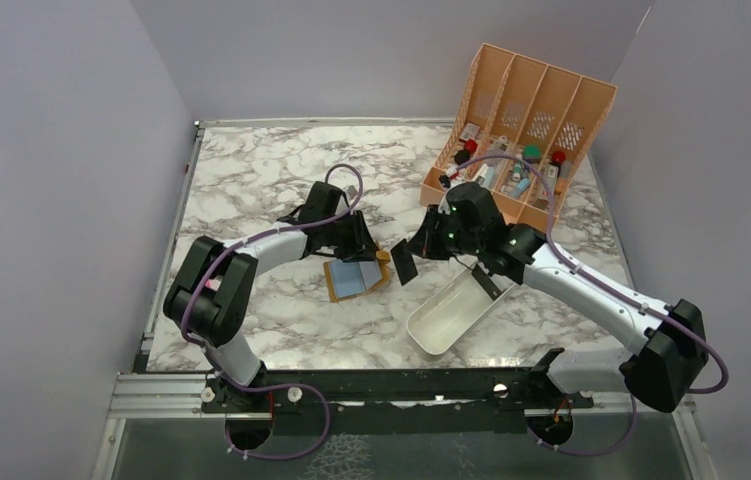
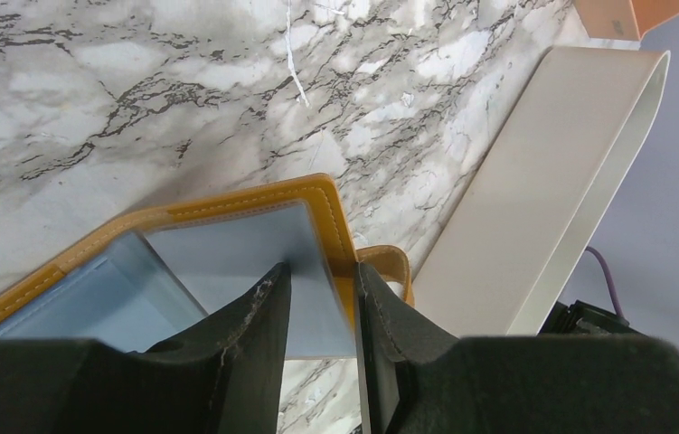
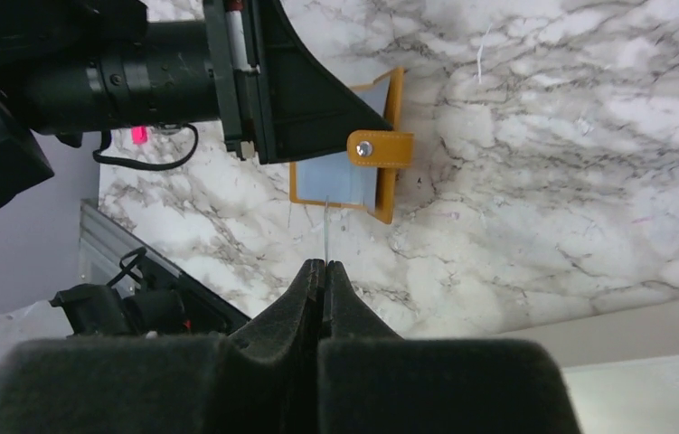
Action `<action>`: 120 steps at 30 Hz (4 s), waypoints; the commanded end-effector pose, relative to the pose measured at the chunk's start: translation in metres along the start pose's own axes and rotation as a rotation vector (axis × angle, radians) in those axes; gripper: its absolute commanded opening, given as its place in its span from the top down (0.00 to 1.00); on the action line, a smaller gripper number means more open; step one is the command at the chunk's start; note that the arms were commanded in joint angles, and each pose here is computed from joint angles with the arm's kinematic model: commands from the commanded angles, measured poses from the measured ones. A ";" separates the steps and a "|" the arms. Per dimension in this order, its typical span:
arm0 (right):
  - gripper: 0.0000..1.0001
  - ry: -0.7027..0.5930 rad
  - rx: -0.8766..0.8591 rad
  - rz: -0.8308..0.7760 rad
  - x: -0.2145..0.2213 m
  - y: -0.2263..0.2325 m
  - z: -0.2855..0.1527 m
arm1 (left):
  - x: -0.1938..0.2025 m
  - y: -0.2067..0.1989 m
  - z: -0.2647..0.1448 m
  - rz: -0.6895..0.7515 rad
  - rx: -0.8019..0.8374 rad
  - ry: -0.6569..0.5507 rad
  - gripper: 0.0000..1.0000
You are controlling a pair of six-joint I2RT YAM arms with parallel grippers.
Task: Put the credit cards into the card holder
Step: Insert the credit card into the card holder.
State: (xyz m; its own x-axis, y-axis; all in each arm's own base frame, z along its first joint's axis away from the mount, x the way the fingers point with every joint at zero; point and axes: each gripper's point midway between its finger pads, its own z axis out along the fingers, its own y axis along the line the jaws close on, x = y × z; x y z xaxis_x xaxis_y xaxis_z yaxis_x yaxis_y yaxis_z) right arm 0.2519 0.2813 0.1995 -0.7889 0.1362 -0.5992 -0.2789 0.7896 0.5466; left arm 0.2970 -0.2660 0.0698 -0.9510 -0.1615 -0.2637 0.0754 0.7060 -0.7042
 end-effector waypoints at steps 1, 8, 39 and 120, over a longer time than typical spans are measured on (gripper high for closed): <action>0.99 0.029 -0.096 0.111 0.014 0.016 0.015 | -0.010 -0.003 0.002 0.004 -0.013 -0.024 0.65; 0.99 0.079 -0.130 0.130 0.038 0.016 0.035 | -0.012 -0.003 0.003 0.002 -0.020 -0.025 0.65; 0.99 0.058 -0.043 -0.024 0.057 -0.016 0.122 | -0.049 0.041 -0.072 -0.029 -0.169 -0.181 0.55; 0.99 -0.031 -0.250 0.120 0.023 -0.039 0.158 | 0.004 0.085 -0.056 -0.037 -0.226 0.017 0.62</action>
State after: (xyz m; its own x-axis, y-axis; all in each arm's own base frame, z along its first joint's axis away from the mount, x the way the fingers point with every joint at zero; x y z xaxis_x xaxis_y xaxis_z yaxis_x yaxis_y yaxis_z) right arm 0.3293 0.3461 0.0735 -0.8116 0.2132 -0.5439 -0.3132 0.6271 0.7132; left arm 0.2753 -0.1742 0.0362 -0.9673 -0.1662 -0.1919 -0.0272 0.8195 -0.5724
